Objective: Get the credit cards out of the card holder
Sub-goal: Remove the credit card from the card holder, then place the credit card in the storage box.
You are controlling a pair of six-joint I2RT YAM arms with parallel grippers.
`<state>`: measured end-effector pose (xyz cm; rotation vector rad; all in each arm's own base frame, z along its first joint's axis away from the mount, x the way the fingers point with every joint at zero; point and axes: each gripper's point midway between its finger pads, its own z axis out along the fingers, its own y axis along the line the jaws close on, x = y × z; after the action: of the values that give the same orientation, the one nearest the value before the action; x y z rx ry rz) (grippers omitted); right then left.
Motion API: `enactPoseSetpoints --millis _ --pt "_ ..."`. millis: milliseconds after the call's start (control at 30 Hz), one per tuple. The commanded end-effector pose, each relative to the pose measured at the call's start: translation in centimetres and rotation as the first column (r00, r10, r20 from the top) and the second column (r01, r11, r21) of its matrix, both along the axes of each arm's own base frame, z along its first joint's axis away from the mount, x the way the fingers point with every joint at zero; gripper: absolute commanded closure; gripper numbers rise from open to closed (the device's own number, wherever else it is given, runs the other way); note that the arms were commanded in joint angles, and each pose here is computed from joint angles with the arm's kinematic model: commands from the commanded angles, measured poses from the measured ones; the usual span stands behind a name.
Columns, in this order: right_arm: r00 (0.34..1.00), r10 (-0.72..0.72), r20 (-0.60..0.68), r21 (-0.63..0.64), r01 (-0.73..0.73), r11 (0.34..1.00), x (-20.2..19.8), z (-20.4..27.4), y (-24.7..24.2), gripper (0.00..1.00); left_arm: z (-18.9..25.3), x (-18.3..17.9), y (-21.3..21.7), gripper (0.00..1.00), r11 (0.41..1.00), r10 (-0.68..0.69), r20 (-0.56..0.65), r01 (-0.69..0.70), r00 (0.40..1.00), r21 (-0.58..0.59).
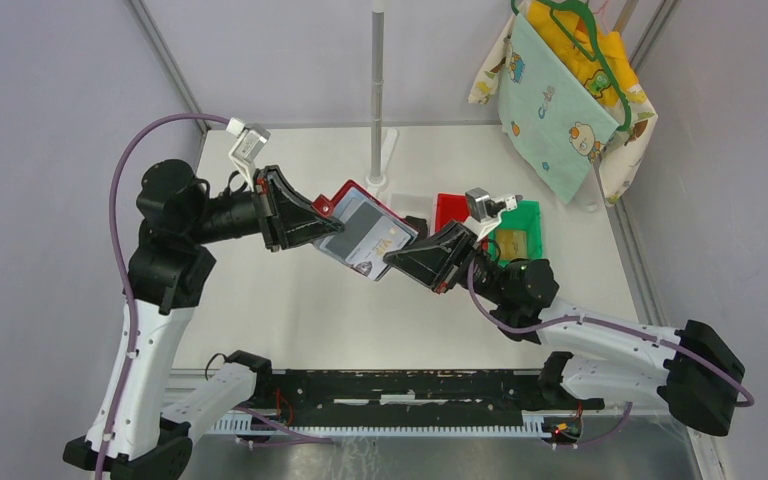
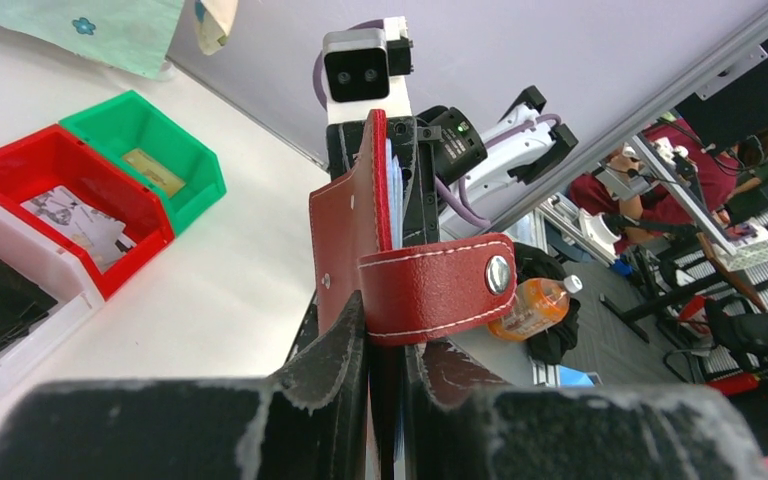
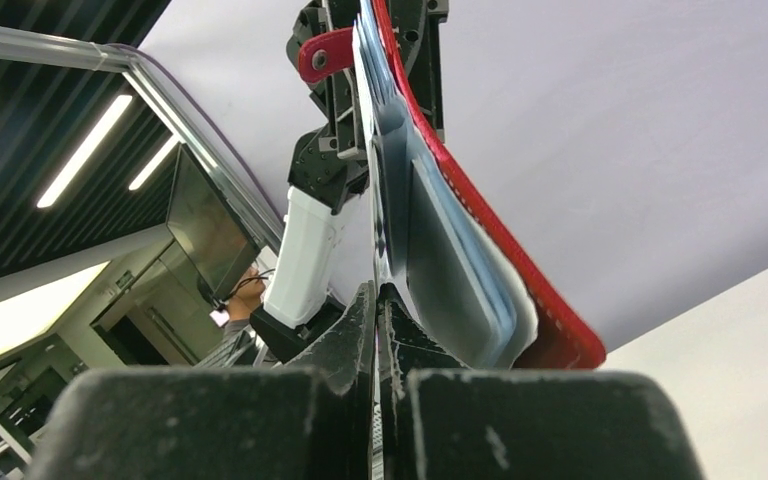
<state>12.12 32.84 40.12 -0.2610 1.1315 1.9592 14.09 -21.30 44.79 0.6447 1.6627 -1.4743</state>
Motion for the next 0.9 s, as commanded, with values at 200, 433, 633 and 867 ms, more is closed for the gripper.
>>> enactPoseSetpoints --millis 200,433,633,867 --pt "0.997 -0.077 0.019 -0.083 0.079 0.993 1.0 -1.0 -2.1 1.00 2.0 0.5 1.0 0.98 0.994 0.095 0.199 -0.104 0.975 0.035" --pt "0.984 -0.171 0.057 -0.259 0.180 0.949 2.8 -2.4 -4.4 1.00 1.2 1.7 1.3 0.98 0.985 0.127 0.210 -0.148 0.969 0.084" --pt "0.960 -0.270 0.079 -0.520 0.271 0.810 6.3 -6.1 -6.1 1.00 1.3 2.7 1.6 0.98 0.977 0.162 0.229 -0.188 0.960 0.096" --pt "0.900 -0.420 0.120 -0.777 0.349 0.525 12.5 -11.1 -10.1 1.00 0.9 3.1 1.7 0.98 0.971 0.174 0.238 -0.207 0.956 0.119"
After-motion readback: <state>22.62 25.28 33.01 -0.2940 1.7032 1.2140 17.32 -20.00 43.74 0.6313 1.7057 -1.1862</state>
